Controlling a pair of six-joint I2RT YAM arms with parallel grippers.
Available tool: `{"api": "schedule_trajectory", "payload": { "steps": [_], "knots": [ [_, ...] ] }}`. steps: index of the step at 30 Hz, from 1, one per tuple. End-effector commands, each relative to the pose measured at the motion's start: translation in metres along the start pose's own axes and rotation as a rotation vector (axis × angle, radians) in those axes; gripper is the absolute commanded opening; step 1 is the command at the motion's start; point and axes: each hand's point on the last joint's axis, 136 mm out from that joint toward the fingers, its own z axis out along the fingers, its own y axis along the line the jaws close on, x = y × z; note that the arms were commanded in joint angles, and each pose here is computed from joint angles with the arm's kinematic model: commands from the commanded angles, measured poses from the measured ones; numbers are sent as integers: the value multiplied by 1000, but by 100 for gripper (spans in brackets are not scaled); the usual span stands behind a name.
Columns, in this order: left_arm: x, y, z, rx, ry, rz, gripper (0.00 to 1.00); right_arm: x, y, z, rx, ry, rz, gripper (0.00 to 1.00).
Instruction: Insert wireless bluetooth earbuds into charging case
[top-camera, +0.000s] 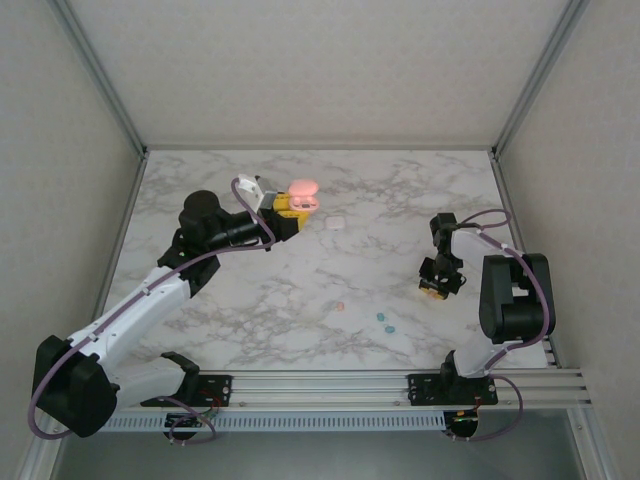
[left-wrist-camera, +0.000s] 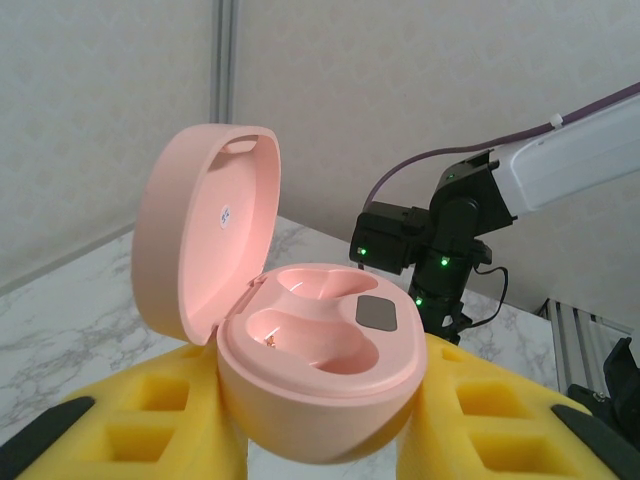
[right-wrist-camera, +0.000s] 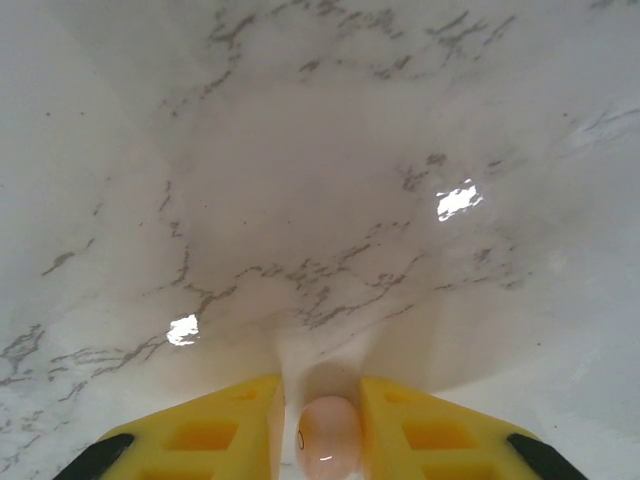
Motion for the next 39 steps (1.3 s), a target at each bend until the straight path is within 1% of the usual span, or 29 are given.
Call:
{"api": "schedule_trajectory", "payload": {
  "steps": [1, 2, 6, 8, 10, 13, 16, 19, 21, 23, 27, 30, 35, 39],
  "knots": [
    [-19, -5, 1, 7, -34, 39, 24, -4, -3, -4, 26, -18, -22, 23],
    [-19, -5, 1, 6, -34, 38, 24, -5, -2, -5, 23, -20, -23, 20],
    [-19, -4, 1, 1, -36, 35, 24, -5, 0, -10, 10, -27, -25, 20],
    [-18, -3, 1, -1, -36, 30, 24, -5, 3, -13, -12, -29, -28, 17],
    [-18, -2, 2, -4, -37, 29, 24, -6, 12, -20, -65, -36, -31, 17],
    [-18, 0, 2, -13, -43, 28, 24, -6, 42, -39, -243, -51, -52, 17],
    [-17, 3, 3, -22, -42, 23, 23, -7, 86, -81, -527, -89, -76, 18],
    [-17, 9, 3, -32, -47, 9, 23, -8, 126, -141, -830, -141, -114, 18],
    [-16, 12, 4, -36, -50, 3, 23, -8, 140, -176, -946, -170, -149, 19],
    [-17, 15, 4, -42, -54, -1, 23, -3, 150, -200, -1021, -173, -200, 20],
    [-18, 20, 3, -58, -64, -5, 23, 19, 171, -237, -1169, -122, -348, 21],
    [-17, 23, 3, -59, -68, -12, 22, 28, 179, -256, -1231, -128, -423, 21],
    [-15, 22, 4, -42, -78, -28, 22, 38, 190, -297, -1360, -148, -493, 22],
    [-16, 21, 4, -37, -88, -18, 23, 47, 196, -319, -1407, -144, -549, 23]
  ]
}}
